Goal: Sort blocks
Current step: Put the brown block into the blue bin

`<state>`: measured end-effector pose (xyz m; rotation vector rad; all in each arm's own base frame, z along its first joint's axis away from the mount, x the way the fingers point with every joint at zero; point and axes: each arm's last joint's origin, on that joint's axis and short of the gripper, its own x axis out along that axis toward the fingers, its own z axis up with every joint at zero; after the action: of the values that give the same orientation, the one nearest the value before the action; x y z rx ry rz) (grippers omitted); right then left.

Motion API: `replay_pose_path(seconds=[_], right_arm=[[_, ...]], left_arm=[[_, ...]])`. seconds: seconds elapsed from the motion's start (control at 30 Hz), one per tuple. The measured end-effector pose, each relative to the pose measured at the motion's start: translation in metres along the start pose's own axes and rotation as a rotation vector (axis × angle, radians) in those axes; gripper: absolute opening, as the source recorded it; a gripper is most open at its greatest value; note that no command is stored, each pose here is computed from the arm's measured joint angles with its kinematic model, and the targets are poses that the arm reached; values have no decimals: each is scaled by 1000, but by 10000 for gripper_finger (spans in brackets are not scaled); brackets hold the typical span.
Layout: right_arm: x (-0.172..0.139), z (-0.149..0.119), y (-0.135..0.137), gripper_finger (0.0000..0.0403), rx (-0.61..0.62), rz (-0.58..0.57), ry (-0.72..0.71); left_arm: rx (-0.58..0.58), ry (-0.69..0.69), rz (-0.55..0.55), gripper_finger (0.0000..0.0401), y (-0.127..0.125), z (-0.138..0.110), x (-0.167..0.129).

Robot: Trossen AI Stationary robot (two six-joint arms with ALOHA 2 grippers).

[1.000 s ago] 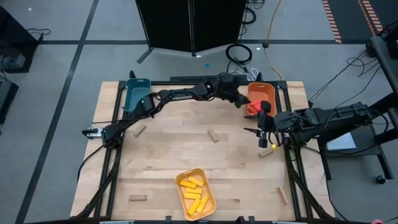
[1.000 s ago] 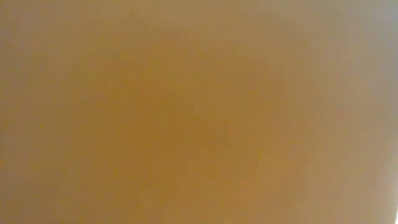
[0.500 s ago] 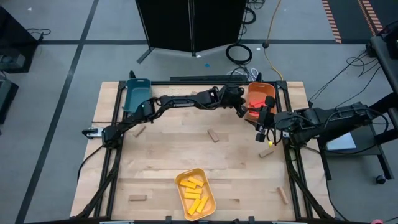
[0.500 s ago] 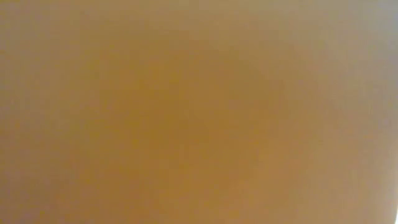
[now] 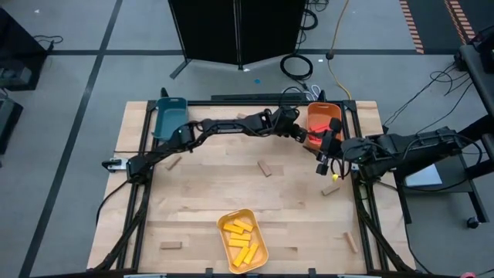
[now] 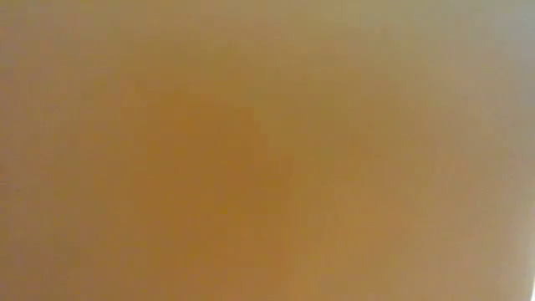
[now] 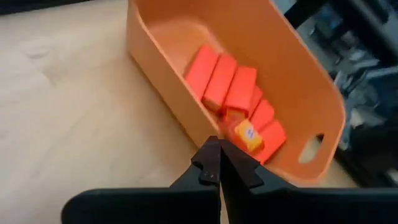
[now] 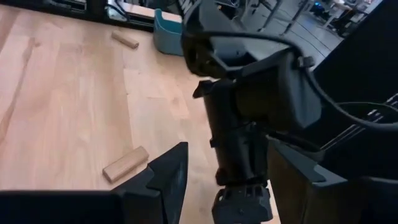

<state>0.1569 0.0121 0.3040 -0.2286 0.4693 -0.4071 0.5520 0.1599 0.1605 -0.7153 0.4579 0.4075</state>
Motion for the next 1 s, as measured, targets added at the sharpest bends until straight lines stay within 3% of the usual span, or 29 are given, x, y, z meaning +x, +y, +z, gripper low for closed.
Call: replay_pose_path(seconds=[0.23, 0.47, 0.53, 0.63, 0.73, 0.83, 1.0], right_arm=[[0, 1, 0, 161, 10, 0, -7], [0, 1, 0, 161, 6, 1, -7], [0, 1, 0, 161, 5, 1, -7], [0, 1, 0, 161, 2, 1, -8], [0, 1, 0, 161, 6, 1, -14], [-1, 1, -1, 161, 10, 1, -15], [-9, 3, -6, 161, 32, 0, -23]], left_arm=[[-156, -9, -7, 0, 9, -11, 14], [-185, -67, -93, 0, 1, -11, 18], [-178, -72, -133, 0, -6, -13, 18], [-128, -58, -277, 0, -24, -18, 18], [-3, -15, -430, 0, -37, -20, 14], [41, 8, -425, 0, -33, -15, 11], [53, -62, -369, 0, -18, 14, -1]])
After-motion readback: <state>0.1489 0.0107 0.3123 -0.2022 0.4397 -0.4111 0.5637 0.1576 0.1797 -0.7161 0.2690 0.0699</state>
